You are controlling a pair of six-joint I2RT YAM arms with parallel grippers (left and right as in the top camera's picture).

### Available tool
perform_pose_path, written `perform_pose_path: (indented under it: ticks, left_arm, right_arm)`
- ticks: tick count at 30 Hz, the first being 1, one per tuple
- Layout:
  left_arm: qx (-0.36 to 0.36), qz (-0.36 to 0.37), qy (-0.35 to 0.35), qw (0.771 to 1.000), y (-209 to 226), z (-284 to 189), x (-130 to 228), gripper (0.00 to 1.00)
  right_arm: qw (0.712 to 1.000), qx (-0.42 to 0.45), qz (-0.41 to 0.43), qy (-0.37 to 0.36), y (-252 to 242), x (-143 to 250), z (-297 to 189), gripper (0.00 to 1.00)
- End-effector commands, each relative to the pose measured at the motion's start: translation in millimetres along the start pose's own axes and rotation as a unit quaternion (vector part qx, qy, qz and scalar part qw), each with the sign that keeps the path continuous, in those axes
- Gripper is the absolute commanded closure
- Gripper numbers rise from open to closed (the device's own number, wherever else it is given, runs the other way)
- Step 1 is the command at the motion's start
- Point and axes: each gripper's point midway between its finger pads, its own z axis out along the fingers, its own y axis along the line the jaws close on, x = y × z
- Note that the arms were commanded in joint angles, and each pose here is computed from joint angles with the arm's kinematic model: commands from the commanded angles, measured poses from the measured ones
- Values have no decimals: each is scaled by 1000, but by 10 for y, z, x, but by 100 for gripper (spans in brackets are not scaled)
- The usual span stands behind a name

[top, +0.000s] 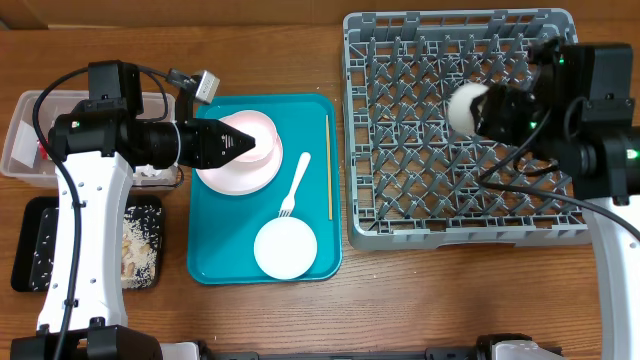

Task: Sort waste into correct bins and load items into the dishwasher rack
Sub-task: 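Lower the cup upside down into the rack with the right gripper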

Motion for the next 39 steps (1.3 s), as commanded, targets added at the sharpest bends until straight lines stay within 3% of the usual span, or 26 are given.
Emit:
perform_pose_path:
  ticks: [1, 4, 9, 21, 29, 39]
  left_arm:
    - [-17, 2, -6, 1000, 18, -48, -60, 68]
    - [-17, 2, -6, 1000, 20, -47, -62, 36]
    - [-17, 5, -8, 1000, 21, -48, -74, 0]
    - [-17, 5, -8, 1000, 22, -47, -74, 0]
    - [-17, 5, -8, 1000, 22, -47, -74, 0]
    - [-17, 5, -8, 1000, 22, -47, -74, 0]
  right_arm:
    - [999, 50, -4, -3, -170, -28, -7, 70]
    - [998, 59, -2, 23, -206, 34, 113, 71]
    - [996, 71, -1, 59, -251, 99, 330, 75]
    - [990, 86, 2, 109, -319, 228, 586, 96]
    - [977, 173, 33, 117, -608, 325, 485, 96]
    - [973, 175, 48, 146, -679, 444, 438, 96]
